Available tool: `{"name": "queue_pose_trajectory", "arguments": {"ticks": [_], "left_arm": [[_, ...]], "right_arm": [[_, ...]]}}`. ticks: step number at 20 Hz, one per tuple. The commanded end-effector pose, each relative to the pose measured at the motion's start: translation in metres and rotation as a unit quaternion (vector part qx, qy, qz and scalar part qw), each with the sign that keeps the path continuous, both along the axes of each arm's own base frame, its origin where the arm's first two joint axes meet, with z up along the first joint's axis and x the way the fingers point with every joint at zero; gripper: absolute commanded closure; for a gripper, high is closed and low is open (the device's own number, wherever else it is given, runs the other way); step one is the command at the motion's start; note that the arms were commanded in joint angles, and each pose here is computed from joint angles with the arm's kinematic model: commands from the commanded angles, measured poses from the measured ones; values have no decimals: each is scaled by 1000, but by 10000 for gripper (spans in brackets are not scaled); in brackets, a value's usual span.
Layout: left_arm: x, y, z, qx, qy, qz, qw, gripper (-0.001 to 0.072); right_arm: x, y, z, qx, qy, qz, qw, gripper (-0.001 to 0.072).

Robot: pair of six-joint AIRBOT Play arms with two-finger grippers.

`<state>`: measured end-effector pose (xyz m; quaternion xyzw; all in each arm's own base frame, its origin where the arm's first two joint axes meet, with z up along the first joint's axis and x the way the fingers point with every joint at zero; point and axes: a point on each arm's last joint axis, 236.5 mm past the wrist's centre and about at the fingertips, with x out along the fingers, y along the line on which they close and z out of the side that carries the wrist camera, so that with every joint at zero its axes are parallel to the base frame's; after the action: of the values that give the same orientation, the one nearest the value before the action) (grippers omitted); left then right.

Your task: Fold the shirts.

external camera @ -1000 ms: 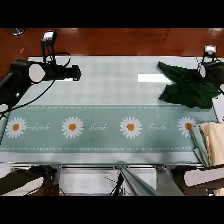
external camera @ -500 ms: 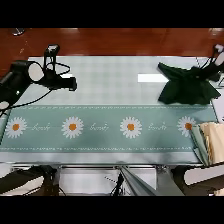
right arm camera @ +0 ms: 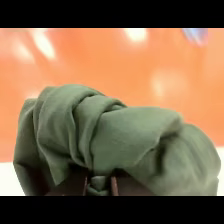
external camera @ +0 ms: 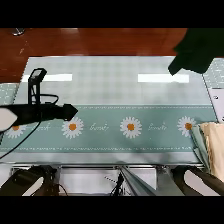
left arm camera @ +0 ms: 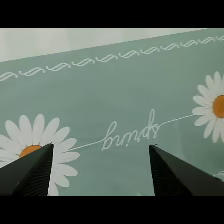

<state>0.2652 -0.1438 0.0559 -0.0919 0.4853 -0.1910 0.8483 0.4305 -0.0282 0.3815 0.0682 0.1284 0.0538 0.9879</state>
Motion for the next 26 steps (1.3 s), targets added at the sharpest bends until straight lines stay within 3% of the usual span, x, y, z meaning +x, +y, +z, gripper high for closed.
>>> {"name": "queue_pose_trajectory", "arguments": {"ticks": [1, 4, 9, 15, 21, 22, 23, 24, 26], "left_arm": [[-19, -5, 6, -53, -32, 28, 998, 4], [-17, -5, 8, -55, -36, 30, 997, 4], [-1, -4, 21, -69, -75, 44, 994, 4], [16, 5, 32, -52, -123, 54, 990, 4], [14, 3, 31, -59, -117, 54, 990, 4], [12, 0, 31, -68, -110, 54, 990, 4], [9, -3, 30, -72, -102, 52, 991, 4], [5, -4, 26, -73, -90, 49, 992, 4], [-9, -10, 15, -76, -48, 38, 995, 3]], "right_arm": [[-80, 72, 68, -32, -90, 118, 988, 679], [-115, 105, 40, -52, -29, 193, 979, 680], [-129, 183, -50, -30, 103, 318, 942, 679], [-154, 304, -252, -89, 348, 397, 845, 679], [-178, 383, -392, -37, 530, 377, 759, 678], [-184, 397, -398, -11, 540, 391, 746, 636], [-189, 407, -396, 10, 541, 409, 735, 321], [-186, 408, -390, 22, 535, 421, 732, 87], [-160, 374, -371, 13, 530, 405, 745, 93]]}}
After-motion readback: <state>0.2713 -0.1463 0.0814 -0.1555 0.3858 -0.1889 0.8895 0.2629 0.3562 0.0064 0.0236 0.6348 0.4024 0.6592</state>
